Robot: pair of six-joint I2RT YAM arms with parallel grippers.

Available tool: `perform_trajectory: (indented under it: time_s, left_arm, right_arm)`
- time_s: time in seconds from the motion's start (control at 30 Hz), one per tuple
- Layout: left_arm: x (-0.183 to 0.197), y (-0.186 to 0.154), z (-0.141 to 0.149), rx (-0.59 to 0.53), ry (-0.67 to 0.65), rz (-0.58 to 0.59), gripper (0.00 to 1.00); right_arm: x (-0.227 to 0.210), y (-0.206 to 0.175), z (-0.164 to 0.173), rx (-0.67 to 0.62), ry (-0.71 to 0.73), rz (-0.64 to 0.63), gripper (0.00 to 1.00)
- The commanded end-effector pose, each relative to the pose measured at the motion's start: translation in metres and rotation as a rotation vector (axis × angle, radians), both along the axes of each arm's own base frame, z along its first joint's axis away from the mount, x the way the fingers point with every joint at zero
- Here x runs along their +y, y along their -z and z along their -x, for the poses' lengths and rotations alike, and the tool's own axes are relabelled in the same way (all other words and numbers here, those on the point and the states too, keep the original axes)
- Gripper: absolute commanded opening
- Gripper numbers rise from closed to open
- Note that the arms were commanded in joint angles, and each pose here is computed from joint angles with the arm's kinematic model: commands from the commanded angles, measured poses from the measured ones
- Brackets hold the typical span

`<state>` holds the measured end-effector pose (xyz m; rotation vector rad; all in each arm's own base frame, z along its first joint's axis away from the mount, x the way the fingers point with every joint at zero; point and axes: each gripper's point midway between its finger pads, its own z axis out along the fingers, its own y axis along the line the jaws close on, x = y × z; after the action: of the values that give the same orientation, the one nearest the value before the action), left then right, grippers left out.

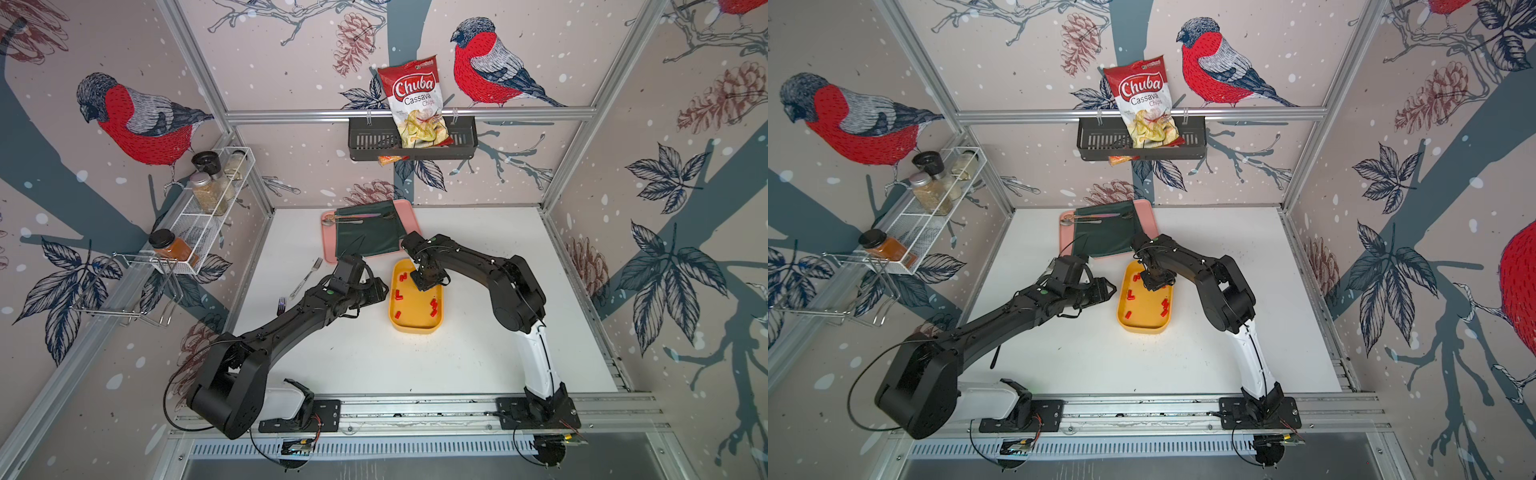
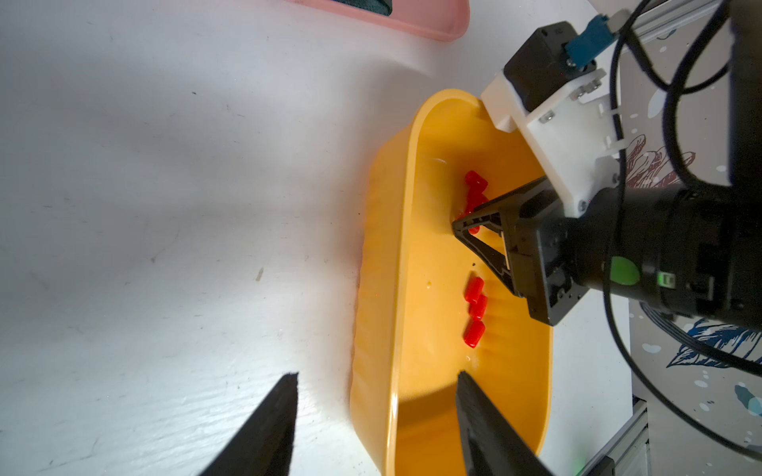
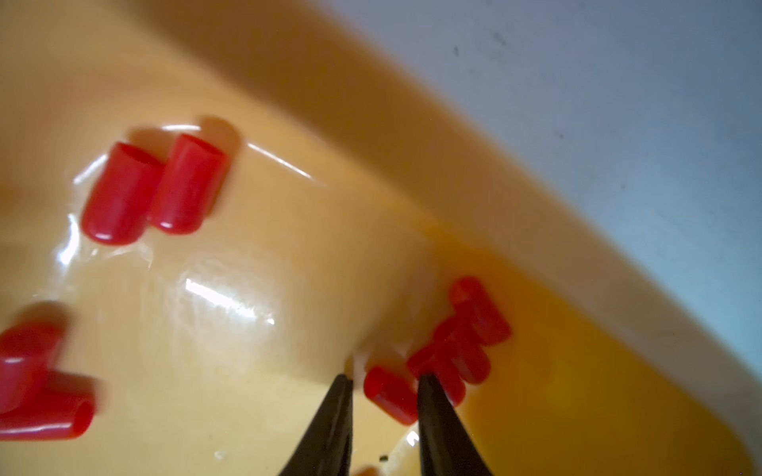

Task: Take the screw protection sleeves out of the storage box
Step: Pick up the screw protection sleeve from the storage box, then place the screw protection sleeve at the center of the board.

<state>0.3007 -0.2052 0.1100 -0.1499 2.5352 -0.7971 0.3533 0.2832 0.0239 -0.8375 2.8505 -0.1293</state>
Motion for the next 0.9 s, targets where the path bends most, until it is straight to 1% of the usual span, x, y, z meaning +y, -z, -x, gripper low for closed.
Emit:
perform_trajectory:
  time_s: [0.0, 0.03, 0.2, 0.27, 0.33, 0.47, 0.57, 0.63, 0.73, 0.8, 0.87]
  left_arm:
    - [-0.002, -0.006, -0.006, -0.037, 0.012, -0.002, 0.62]
    - [-0.002, -0.006, -0.006, -0.038, 0.013, -0.004, 0.62]
    - [-0.001, -0.005, -0.006, -0.034, 0.013, -0.01, 0.62]
    - [-0.001, -0.005, -0.005, -0.033, 0.014, -0.011, 0.62]
    - [-0.001, -0.005, -0.005, -0.034, 0.014, -0.011, 0.62]
    - [-0.002, -0.006, -0.006, -0.033, 0.017, -0.011, 0.61]
    - [-0.003, -0.006, -0.006, -0.03, 0.02, -0.012, 0.61]
    - [-0.004, -0.008, -0.007, -0.031, 0.024, -0.01, 0.62]
    - [-0.006, -0.01, -0.008, -0.034, 0.031, -0.006, 0.62]
    - [-0.007, -0.012, -0.007, -0.034, 0.038, 0.0, 0.61]
    - [-0.009, -0.013, -0.008, -0.035, 0.043, 0.008, 0.62]
  right_arm:
    - [-0.004, 0.004, 0.0, -0.001, -0.012, 0.032, 0.27]
    - [-0.004, 0.005, 0.0, 0.001, -0.011, 0.032, 0.26]
    - [-0.001, 0.005, 0.001, 0.001, -0.003, 0.018, 0.11]
    - [0.003, 0.0, 0.0, -0.011, 0.0, -0.002, 0.07]
    - [0.012, -0.01, 0.0, -0.017, 0.005, -0.049, 0.06]
    - [0.029, -0.04, 0.004, -0.018, 0.039, -0.188, 0.02]
    - [0.029, -0.069, 0.005, -0.031, 0.104, -0.298, 0.02]
    - [0.017, -0.089, 0.001, -0.052, 0.175, -0.359, 0.02]
    - [-0.031, -0.103, -0.007, -0.083, 0.333, -0.412, 0.02]
    - [-0.077, -0.091, -0.009, -0.092, 0.456, -0.392, 0.02]
    - [-0.11, -0.075, -0.009, -0.088, 0.527, -0.367, 0.02]
